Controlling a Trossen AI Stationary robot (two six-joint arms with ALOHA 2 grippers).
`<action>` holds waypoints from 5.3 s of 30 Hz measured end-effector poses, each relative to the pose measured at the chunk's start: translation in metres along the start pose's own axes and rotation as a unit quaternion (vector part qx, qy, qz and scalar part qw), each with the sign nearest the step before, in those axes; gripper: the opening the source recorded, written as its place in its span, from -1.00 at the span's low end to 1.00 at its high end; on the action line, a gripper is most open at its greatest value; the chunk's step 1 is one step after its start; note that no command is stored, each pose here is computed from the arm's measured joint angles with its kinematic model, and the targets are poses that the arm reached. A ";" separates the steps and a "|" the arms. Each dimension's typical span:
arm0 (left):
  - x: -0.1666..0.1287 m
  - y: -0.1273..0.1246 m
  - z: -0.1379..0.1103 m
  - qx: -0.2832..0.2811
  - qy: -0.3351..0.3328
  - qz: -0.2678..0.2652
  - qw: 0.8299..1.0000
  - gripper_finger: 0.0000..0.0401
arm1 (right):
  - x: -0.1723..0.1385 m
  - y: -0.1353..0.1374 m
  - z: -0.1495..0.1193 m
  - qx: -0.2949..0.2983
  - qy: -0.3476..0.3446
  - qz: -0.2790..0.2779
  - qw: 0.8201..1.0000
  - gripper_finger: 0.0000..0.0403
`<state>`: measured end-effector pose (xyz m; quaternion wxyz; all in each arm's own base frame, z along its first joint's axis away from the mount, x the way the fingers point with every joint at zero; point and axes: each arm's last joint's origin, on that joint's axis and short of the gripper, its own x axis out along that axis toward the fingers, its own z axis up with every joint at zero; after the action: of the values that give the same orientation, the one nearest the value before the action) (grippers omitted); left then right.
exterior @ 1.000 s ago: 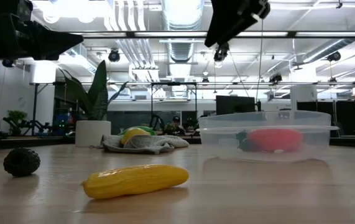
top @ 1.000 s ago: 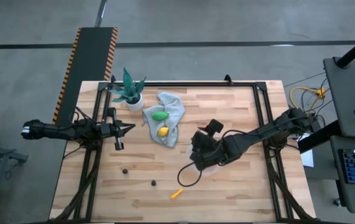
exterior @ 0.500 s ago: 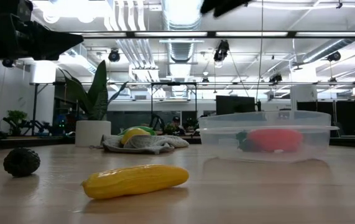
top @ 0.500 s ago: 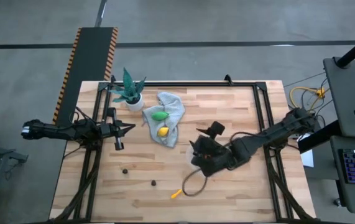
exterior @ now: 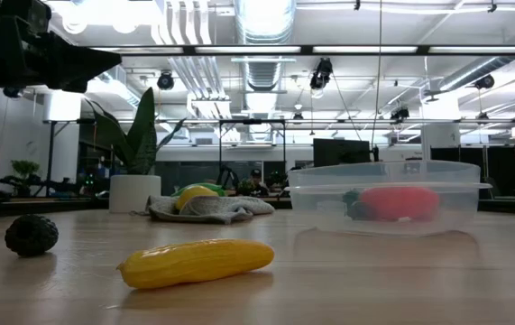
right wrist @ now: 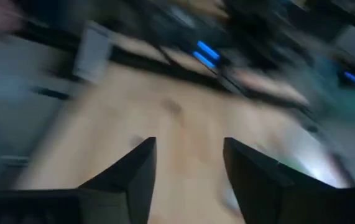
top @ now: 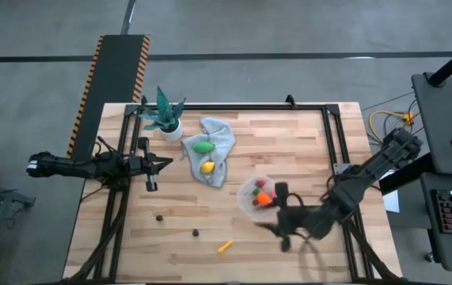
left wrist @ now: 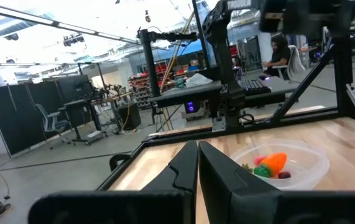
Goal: Pick and placing Produce into tupperware
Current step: Put the black cherry into the transparent bin
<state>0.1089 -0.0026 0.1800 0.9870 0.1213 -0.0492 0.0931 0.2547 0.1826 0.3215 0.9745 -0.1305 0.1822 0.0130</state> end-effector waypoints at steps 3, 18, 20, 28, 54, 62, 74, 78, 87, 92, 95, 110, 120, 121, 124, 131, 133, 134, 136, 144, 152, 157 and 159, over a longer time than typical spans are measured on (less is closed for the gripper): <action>0.000 0.000 0.000 0.000 0.000 0.000 1.000 -1.00 | -0.012 -0.014 -0.006 -0.022 -0.091 0.093 0.991 -0.24; 0.002 -0.001 -0.003 -0.008 0.015 -0.003 1.000 -1.00 | -0.047 -0.138 -0.125 0.001 -0.206 -0.008 0.979 -0.95; 0.002 -0.001 -0.003 -0.006 0.017 -0.004 1.000 -1.00 | -0.057 -0.142 -0.130 -0.003 -0.217 -0.029 0.976 -0.96; 0.002 -0.001 -0.003 0.007 0.015 -0.003 1.000 -1.00 | -0.089 -0.134 -0.166 0.027 -0.233 -0.020 0.972 -0.96; 0.002 -0.001 -0.002 0.005 0.012 -0.001 1.000 -1.00 | -0.075 -0.119 -0.222 0.096 -0.172 -0.015 0.980 -0.96; 0.004 -0.002 -0.003 0.007 0.021 -0.005 1.000 -0.90 | -0.075 -0.119 -0.222 0.069 -0.174 -0.020 0.982 -0.96; 0.022 0.009 0.061 0.010 -0.020 -0.016 1.000 0.02 | -0.076 -0.120 -0.218 0.041 -0.189 -0.029 0.981 -0.96; 0.035 0.015 0.098 0.021 0.021 -0.033 0.999 0.07 | -0.076 -0.120 -0.218 0.041 -0.189 -0.029 0.981 -0.96; 0.061 0.024 0.163 0.013 0.252 -0.083 0.964 0.07 | -0.075 -0.119 -0.222 0.050 -0.184 -0.026 0.981 -0.96; 0.079 0.015 0.164 -0.012 0.382 -0.092 0.920 0.07 | -0.074 -0.119 -0.223 0.065 -0.183 -0.023 0.981 -0.96; 0.090 0.006 0.153 -0.012 0.455 -0.097 0.885 0.07 | -0.074 -0.119 -0.223 0.066 -0.183 -0.023 0.981 -0.96; 0.126 -0.060 0.107 -0.017 0.636 -0.183 0.749 0.07 | -0.075 -0.120 -0.222 0.076 -0.182 -0.047 0.979 -0.96; 0.091 -0.093 0.092 0.005 0.737 -0.124 0.665 0.07 | -0.075 -0.120 -0.222 0.085 -0.183 -0.046 0.978 -0.96; 0.090 -0.098 0.090 0.008 0.738 -0.121 0.663 0.07 | -0.075 -0.120 -0.222 0.085 -0.184 -0.046 0.978 -0.96; 0.084 -0.117 0.086 0.028 0.745 -0.128 0.654 0.07 | -0.075 -0.120 -0.222 0.095 -0.185 -0.044 0.977 -0.96; 0.068 -0.155 0.070 0.086 0.763 -0.135 0.627 0.07 | -0.073 -0.120 -0.223 0.106 -0.179 -0.040 0.977 -0.96; 0.066 -0.164 0.065 0.099 0.764 -0.138 0.622 0.07 | -0.073 -0.120 -0.223 0.101 -0.178 -0.040 0.978 -0.96; 0.065 -0.167 0.062 0.106 0.767 -0.138 0.618 0.07 | -0.073 -0.120 -0.223 0.098 -0.177 -0.041 0.979 -0.96; 0.065 -0.173 0.056 0.119 0.772 -0.137 0.610 0.07 | -0.073 -0.120 -0.223 0.096 -0.177 -0.041 0.979 -0.96; 0.067 -0.191 0.036 0.134 0.771 -0.145 0.606 0.07 | -0.073 -0.120 -0.223 0.092 -0.176 -0.042 0.979 -0.96; 0.064 -0.190 0.023 0.161 0.768 -0.132 0.606 0.07 | -0.073 -0.120 -0.223 0.073 -0.176 -0.047 0.981 -0.96; 0.059 -0.191 0.012 0.148 0.764 -0.144 0.611 0.07 | -0.073 -0.120 -0.223 0.070 -0.175 -0.047 0.981 -0.96; 0.058 -0.192 0.009 0.145 0.762 -0.147 0.614 0.07 | -0.073 -0.120 -0.223 0.070 -0.175 -0.047 0.981 -0.96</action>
<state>0.2026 -0.1776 0.1516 0.6397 0.1534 0.7531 0.0117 0.1166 0.0107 0.1769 0.9976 -0.0658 0.0028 -0.0233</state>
